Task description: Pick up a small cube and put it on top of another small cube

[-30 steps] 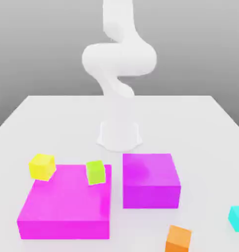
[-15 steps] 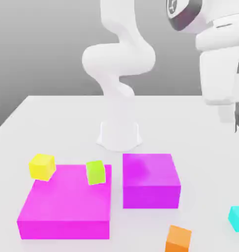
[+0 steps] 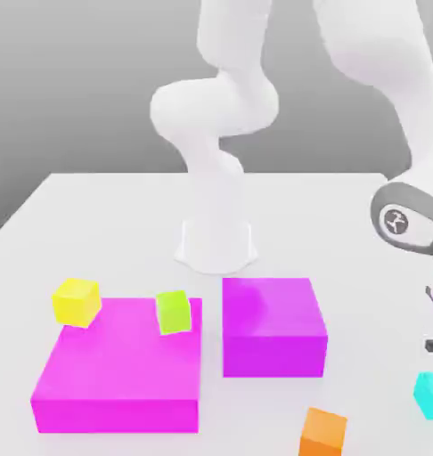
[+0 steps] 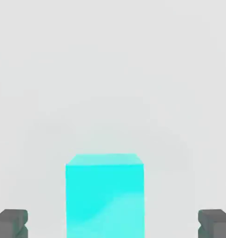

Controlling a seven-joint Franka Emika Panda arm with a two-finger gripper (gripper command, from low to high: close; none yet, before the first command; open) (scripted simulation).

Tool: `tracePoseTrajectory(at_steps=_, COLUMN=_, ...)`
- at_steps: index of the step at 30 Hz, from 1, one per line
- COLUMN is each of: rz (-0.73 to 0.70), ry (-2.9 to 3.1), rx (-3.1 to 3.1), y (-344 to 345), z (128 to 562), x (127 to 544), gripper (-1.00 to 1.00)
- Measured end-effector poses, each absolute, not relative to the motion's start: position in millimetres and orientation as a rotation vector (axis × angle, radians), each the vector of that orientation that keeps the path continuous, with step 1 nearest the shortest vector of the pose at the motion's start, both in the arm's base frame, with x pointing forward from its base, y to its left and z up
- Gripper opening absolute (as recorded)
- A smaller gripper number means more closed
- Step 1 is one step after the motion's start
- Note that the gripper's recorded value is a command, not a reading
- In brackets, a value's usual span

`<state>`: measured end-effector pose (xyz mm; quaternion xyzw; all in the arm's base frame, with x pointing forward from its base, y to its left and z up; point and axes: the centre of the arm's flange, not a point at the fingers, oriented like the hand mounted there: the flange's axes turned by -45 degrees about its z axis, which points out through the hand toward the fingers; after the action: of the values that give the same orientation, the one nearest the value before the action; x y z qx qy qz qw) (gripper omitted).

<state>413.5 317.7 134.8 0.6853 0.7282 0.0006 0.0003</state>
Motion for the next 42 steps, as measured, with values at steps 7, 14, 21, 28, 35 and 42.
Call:
tracePoseTrajectory(at_steps=7, rz=-0.002, ry=2.289, rx=2.151, y=317, z=124, x=412, gripper=-1.00)
tracePoseTrajectory(at_steps=14, rz=-0.008, ry=2.188, rx=2.218, y=282, z=199, x=430, gripper=-1.00)
tracePoseTrajectory(at_steps=21, rz=-0.037, ry=1.674, rx=2.536, y=102, z=254, x=466, gripper=-1.00)
tracePoseTrajectory(at_steps=28, rz=-0.048, ry=0.926, rx=2.898, y=-114, z=305, x=404, gripper=-1.00)
tracePoseTrajectory(at_steps=35, rz=-0.004, ry=0.335, rx=3.120, y=-218, z=307, x=297, gripper=-1.00)
tracePoseTrajectory(at_steps=42, rz=0.000, ry=0.293, rx=3.132, y=-223, z=251, x=289, gripper=1.00)
